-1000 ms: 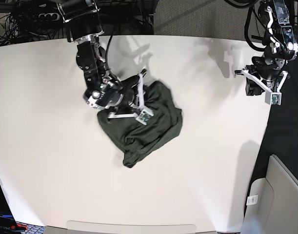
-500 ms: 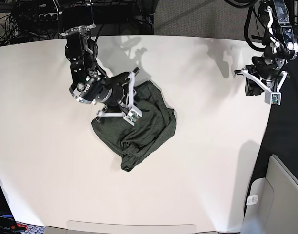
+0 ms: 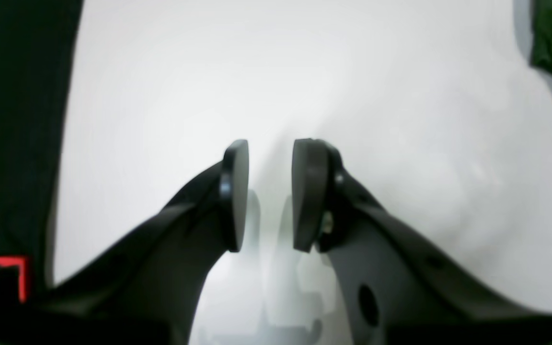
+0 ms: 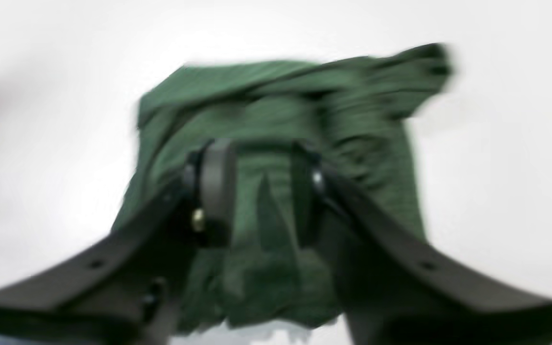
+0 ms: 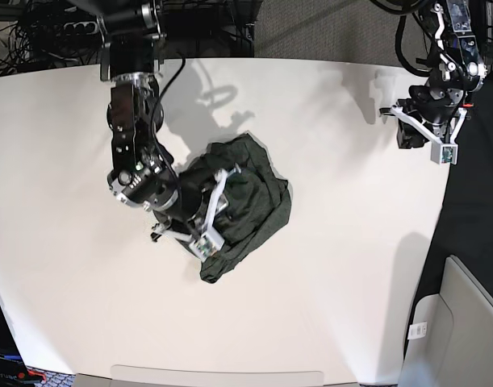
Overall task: Fold the T-shirt properly
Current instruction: 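Press and flatten the bundle's folded edge with the right gripper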
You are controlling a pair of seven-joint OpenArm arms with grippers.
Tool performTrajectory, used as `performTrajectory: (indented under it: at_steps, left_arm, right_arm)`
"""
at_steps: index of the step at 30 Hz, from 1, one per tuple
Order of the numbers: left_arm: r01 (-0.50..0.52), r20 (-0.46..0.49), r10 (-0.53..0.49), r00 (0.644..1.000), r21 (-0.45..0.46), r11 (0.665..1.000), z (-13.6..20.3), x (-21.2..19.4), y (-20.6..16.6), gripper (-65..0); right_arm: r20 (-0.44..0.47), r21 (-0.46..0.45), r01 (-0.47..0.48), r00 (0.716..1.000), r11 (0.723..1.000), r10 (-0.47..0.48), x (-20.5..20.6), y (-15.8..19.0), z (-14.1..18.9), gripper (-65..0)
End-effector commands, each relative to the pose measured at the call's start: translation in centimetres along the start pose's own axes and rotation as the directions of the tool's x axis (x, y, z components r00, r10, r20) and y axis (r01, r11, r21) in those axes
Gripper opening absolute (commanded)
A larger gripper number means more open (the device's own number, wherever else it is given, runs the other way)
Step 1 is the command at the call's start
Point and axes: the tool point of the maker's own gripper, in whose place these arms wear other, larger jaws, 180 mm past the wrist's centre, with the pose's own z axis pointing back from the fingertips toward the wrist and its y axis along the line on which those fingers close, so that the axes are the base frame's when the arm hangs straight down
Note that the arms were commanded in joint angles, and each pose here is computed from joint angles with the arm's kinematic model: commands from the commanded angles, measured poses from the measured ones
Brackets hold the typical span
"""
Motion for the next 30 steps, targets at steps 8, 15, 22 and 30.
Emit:
performTrajectory:
  at_steps: [8, 15, 22, 30]
  left_arm:
    - [0.015, 0.040, -0.015, 0.999, 0.001, 1.000, 0.3, 1.1, 0.1, -51.1]
    - [0.015, 0.037, -0.015, 0.999, 0.001, 1.000, 0.3, 1.1, 0.1, -51.1]
    - [0.015, 0.035, -0.015, 0.999, 0.001, 1.000, 0.3, 1.1, 0.1, -51.1]
    - [0.013, 0.035, -0.012, 0.999, -0.001, 1.000, 0.3, 1.1, 0.0, -51.1]
  right_arm:
    - [0.096, -0.083, 0.116, 0.989, 0.990, -0.108, 3.6, -3.1, -1.5, -33.2]
    - [0.101, -0.077, 0.168, 0.982, 0.983, -0.160, 2.8, -3.7, -3.3, -33.2]
    - [0.118, -0.104, 0.251, 0.964, 0.962, -0.239, 2.5, -4.6, -4.9, -33.2]
    - [0.053, -0.077, 0.320, 0.947, 0.944, -0.317, 2.0, -4.1, -7.5, -35.4]
